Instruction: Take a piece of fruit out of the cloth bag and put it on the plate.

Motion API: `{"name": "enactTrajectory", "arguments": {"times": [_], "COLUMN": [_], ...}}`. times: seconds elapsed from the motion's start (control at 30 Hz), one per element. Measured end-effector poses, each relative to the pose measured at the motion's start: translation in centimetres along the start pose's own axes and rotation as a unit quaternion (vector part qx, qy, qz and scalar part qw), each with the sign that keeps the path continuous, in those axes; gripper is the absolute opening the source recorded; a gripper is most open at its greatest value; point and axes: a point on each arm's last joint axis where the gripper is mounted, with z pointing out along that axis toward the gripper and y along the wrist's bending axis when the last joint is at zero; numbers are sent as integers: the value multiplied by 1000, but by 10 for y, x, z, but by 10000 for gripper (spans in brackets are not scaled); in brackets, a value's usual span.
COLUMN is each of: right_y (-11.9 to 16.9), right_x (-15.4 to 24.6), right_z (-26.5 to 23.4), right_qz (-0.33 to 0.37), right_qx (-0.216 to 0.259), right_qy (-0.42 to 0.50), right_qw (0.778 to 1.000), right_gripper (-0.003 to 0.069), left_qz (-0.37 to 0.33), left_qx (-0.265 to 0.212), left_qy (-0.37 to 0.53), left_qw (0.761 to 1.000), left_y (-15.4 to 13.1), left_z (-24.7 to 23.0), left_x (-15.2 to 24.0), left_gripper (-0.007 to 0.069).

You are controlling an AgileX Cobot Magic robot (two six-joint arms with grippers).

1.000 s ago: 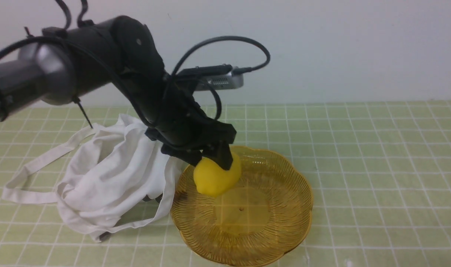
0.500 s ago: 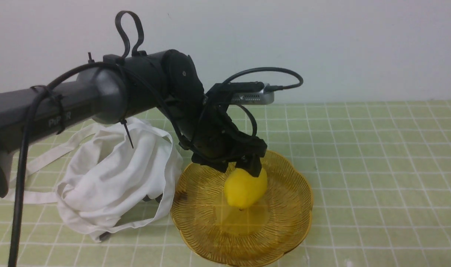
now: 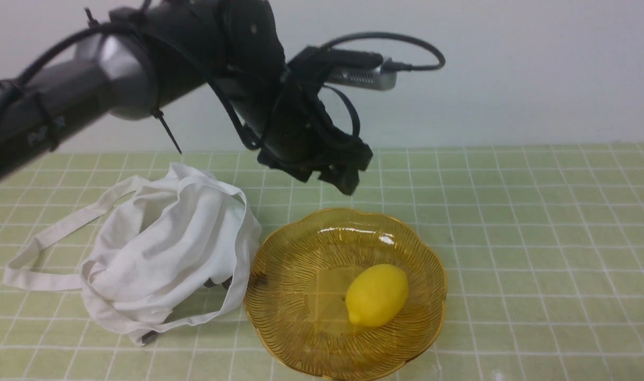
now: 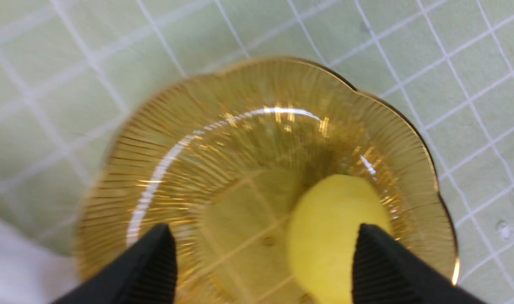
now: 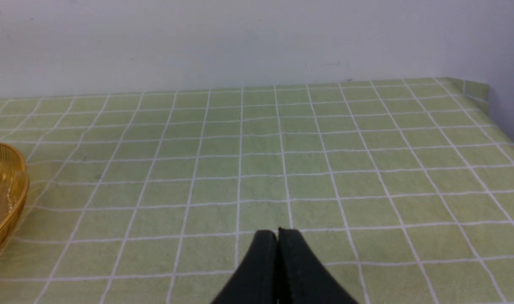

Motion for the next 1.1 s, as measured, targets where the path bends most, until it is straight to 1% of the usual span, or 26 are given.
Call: {"name": "enactTrajectory", "arguments": {"times": [0.03, 0.07, 0.1, 0.17, 0.2, 0.23, 0.3, 0.33, 0.43, 0.53, 0.6, 0.7, 0.77, 0.8, 0.83, 0.9, 0.93, 0.97, 1.0, 1.1], "right_y": [0, 0, 0, 0, 0, 0, 0, 0, 0, 0, 0, 0, 0, 0, 0, 0, 0, 0, 0, 0], "right_x": [0, 0, 0, 0, 0, 0, 0, 0, 0, 0, 0, 0, 0, 0, 0, 0, 0, 0, 0, 0], "right_z": [0, 0, 0, 0, 0, 0, 0, 0, 0, 0, 0, 0, 0, 0, 0, 0, 0, 0, 0, 0], "right_qz": [0, 0, 0, 0, 0, 0, 0, 0, 0, 0, 0, 0, 0, 0, 0, 0, 0, 0, 0, 0], "right_qx": [0, 0, 0, 0, 0, 0, 0, 0, 0, 0, 0, 0, 0, 0, 0, 0, 0, 0, 0, 0], "right_qy": [0, 0, 0, 0, 0, 0, 0, 0, 0, 0, 0, 0, 0, 0, 0, 0, 0, 0, 0, 0], "right_qw": [1000, 1000, 1000, 1000, 1000, 1000, 1000, 1000, 1000, 1000, 1000, 1000, 1000, 1000, 1000, 1000, 1000, 1000, 1000, 1000], "right_gripper": [-15, -15, -15, -15, -15, -15, -15, -15, -15, -15, -15, -15, -15, -15, -15, -15, -15, -15, -15, -15], "left_qz": [11, 12, 25, 39, 42, 45, 47, 47, 45, 40, 36, 20, 14, 1, 1, -24, -28, -31, -40, -49], "left_qx": [-18, -22, -51, -92, -104, -118, -129, -130, -128, -123, -121, -110, -105, -96, -94, -69, -63, -59, -47, -38], "left_qy": [-2, -1, -5, -18, -27, -33, -48, -49, -54, -46, -40, -27, -32, -51, -59, -128, -160, -158, -208, -281], "left_qw": [1000, 1000, 998, 995, 993, 991, 989, 989, 989, 991, 991, 993, 994, 994, 994, 989, 985, 985, 976, 958], "left_y": [2, 3, 5, 9, 10, 11, 10, 10, 6, 2, 1, -3, -4, -6, -7, -11, -12, -12, -13, -11], "left_z": [-16, -17, -40, -68, -80, -92, -112, -114, -134, -151, -155, -160, -161, -162, -162, -158, -155, -153, -146, -125], "left_x": [-2, -2, -2, -1, 1, 4, 11, 13, 32, 68, 85, 125, 141, 163, 169, 202, 210, 213, 228, 259], "left_gripper": [347, 347, 261, 137, 81, 39, 8, 4, -7, -8, -8, -8, -8, -8, -8, -8, -8, -8, -8, -8]}}
